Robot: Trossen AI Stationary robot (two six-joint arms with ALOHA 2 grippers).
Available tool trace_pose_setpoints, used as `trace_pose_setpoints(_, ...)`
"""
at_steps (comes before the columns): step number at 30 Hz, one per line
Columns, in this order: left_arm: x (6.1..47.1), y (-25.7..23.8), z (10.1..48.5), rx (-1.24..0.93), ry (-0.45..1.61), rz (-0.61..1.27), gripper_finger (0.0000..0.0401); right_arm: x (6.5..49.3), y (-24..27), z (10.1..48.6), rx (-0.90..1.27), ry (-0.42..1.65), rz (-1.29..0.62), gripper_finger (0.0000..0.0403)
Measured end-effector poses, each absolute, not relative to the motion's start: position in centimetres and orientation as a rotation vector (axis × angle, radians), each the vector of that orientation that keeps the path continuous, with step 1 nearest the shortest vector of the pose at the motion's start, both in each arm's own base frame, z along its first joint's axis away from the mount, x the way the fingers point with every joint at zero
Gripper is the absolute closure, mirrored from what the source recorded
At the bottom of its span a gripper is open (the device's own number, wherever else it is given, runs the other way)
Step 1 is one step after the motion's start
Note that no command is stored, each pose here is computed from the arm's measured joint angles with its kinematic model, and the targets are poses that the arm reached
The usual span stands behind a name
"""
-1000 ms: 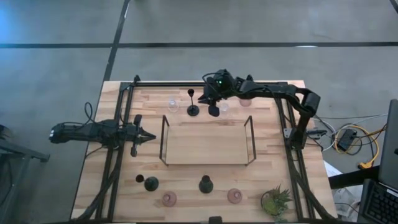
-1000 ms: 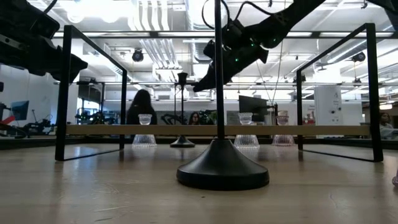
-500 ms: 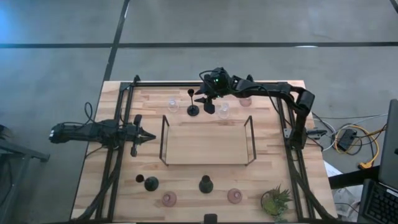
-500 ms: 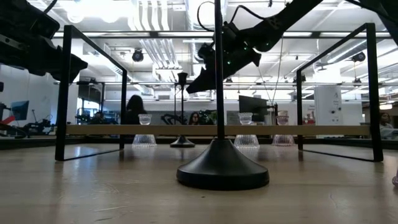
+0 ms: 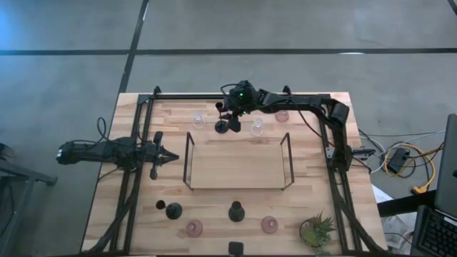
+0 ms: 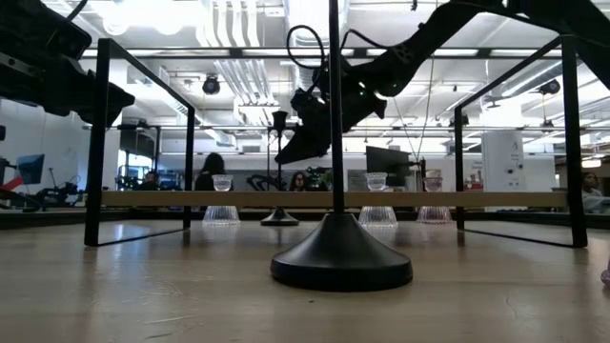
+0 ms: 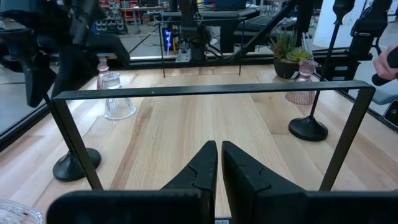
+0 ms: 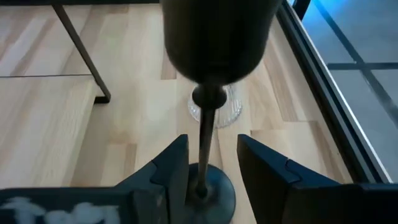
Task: Pick & Place candle stick holders
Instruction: Put the top black candle holder on the shelf
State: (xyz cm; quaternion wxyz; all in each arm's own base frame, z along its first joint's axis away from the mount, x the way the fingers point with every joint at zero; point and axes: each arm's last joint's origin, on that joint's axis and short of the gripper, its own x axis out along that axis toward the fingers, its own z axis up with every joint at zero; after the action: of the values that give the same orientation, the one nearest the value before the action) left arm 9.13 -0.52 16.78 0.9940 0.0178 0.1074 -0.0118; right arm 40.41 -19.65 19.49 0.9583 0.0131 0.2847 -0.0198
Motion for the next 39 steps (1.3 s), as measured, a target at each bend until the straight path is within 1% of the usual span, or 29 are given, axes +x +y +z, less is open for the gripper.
trace_pose_setpoints(4,9.1,-0.5,16.8,0.035,0.215,-0.023,0.0373,40.6,-19.8,19.7,0.022,0.570,-0.040,0.0312)
trace_pose_setpoints(9,9.1,-0.5,16.8,0.036,0.215,-0.023,0.0373,40.4,-19.6,20.5,0.002,0.559,-0.035,0.0382)
trace_pose_setpoints(13,9.1,-0.5,16.8,0.036,0.215,-0.023,0.0373,39.5,-19.2,22.9,-0.034,0.546,-0.029,0.0389)
trace_pose_setpoints(18,9.1,-0.5,16.8,0.036,0.215,-0.023,0.0373,36.7,-17.7,27.4,-0.043,0.574,-0.001,0.0391)
trace_pose_setpoints(24,9.1,-0.5,16.8,0.036,0.216,-0.023,0.0373,33.6,-14.3,31.9,-0.026,0.572,0.126,0.0392)
trace_pose_setpoints(28,9.1,-0.5,16.8,0.036,0.217,-0.023,0.0373,31.9,-11.3,34.1,-0.041,0.581,0.188,0.0393)
trace_pose_setpoints(33,9.1,-0.5,16.8,0.036,0.217,-0.023,0.0373,30.3,-7.9,35.0,-0.050,0.612,0.273,0.0392)
trace_pose_setpoints(39,9.1,-0.5,16.8,0.036,0.217,-0.023,0.0373,28.7,-5.7,34.1,-0.035,0.641,0.323,0.0392)
